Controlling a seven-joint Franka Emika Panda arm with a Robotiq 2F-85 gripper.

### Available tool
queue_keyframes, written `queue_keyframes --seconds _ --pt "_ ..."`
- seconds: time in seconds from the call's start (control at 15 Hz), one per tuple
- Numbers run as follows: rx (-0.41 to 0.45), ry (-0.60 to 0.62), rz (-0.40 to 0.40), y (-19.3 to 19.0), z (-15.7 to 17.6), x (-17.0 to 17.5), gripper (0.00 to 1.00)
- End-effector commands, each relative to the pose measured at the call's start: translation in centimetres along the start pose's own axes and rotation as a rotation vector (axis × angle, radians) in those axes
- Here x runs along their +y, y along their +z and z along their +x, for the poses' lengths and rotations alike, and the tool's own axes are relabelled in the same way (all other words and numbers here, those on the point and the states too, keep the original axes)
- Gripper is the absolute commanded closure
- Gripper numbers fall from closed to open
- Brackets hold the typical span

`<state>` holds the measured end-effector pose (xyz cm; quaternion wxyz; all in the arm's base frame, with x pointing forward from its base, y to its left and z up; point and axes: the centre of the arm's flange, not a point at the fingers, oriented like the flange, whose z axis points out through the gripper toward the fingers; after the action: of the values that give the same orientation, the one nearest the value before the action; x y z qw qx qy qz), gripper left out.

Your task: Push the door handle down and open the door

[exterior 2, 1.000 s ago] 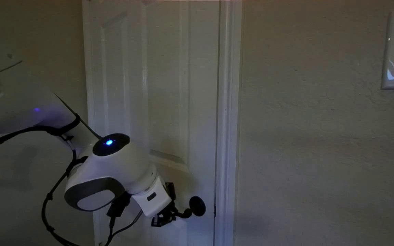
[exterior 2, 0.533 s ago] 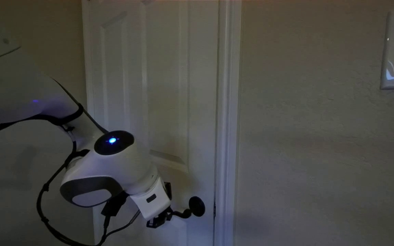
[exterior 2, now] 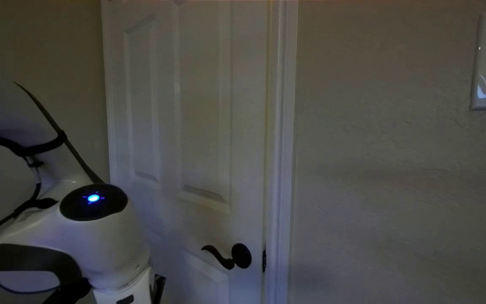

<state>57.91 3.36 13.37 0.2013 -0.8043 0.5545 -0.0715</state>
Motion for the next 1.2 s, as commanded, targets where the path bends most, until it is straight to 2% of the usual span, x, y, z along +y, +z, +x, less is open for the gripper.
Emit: queue_keyframes --seconds 0.0,0.33,0.4,0.53,0.93,1.13 --pt "-0.02 -0.033 0.009 -5.3 -2.2 2.8 0.95" --pt "0.037 -0.082 0.095 -7.1 -0.4 -1.8 0.93" --pt "0.044 -0.084 0.11 -7.3 0.0 -2.7 0.69" --pt "0.056 -0.084 0.143 -7.5 1.5 -4.6 0.61" --pt "0.07 -0.057 0.27 -8.1 4.8 -10.9 0.23" --pt "0.043 -0.052 0.301 -6.7 5.5 -13.5 0.04"
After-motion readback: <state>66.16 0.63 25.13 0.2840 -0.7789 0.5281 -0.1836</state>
